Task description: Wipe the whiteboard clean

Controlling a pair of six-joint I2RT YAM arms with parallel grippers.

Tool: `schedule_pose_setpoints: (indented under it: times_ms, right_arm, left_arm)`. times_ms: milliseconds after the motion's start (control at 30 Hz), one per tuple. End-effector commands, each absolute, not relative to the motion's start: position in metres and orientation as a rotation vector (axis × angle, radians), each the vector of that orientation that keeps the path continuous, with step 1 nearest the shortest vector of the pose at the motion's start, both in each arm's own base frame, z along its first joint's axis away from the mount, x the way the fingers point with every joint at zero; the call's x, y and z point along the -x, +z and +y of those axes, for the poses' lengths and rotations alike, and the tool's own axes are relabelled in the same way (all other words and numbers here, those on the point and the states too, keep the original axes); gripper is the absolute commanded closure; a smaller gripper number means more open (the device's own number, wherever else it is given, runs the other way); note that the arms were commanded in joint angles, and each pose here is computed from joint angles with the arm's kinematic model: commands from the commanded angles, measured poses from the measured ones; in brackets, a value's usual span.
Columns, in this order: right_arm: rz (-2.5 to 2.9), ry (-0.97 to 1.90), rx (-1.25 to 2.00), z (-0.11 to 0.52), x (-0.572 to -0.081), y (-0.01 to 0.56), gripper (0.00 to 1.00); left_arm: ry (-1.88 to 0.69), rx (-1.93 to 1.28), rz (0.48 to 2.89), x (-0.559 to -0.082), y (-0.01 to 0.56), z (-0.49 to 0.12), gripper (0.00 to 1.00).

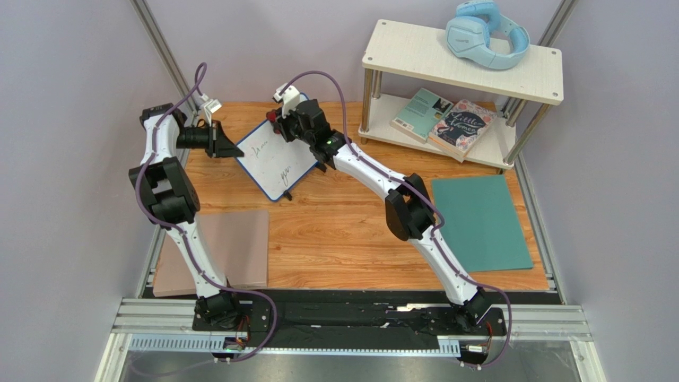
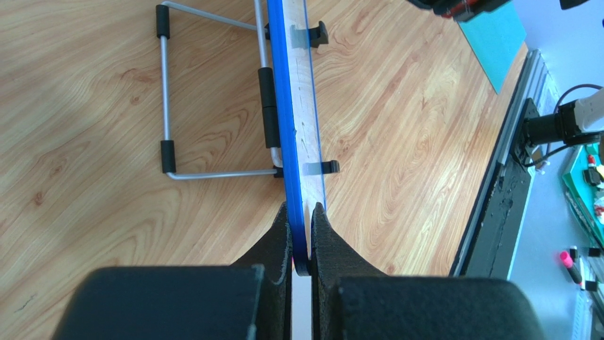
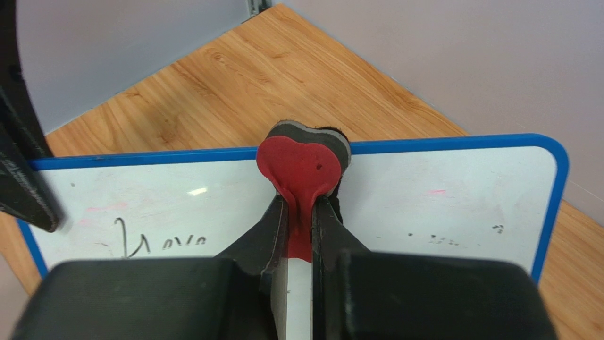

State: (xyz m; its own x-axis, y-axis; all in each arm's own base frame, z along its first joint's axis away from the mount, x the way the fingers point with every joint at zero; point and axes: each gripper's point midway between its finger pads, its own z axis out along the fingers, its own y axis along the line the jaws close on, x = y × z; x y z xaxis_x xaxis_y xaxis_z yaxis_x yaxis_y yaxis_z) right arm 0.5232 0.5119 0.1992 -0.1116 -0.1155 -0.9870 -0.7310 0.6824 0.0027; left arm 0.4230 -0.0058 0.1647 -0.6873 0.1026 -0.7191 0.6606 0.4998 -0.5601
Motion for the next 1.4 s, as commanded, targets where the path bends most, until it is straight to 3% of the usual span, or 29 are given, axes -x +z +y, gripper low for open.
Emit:
schedule_pose_setpoints:
  times_ms: [0,300,633,967,1367]
  right_arm:
    - [1.699,0.772,0.826,0.557,-0.462,0.164,1.0]
    - [1.724,0.816,0.844,0.573,-0.432,0.163,1.0]
    - [1.761,0.576,0.765,0.578,-0.422,0.149,1.0]
    - [1.765,0.496,0.666,0.555,-0.447,0.164,1.0]
    - [1.82,0.364,0.491,0.481,-0.506,0.173,1.0]
  left_arm:
    - [-1.327,-0.71,2.188,-0.374,0.178,-0.04,1.0]
    - [-1.337,-0.693,2.173,-0.377,0.181,-0.04,1.0]
    - [-1.337,-0.696,2.169,-0.377,0.183,-0.042,1.0]
    - [-1.334,-0.698,2.176,-0.375,0.183,-0.042,1.0]
    - [-1.334,-0.7,2.183,-0.374,0.182,-0.042,1.0]
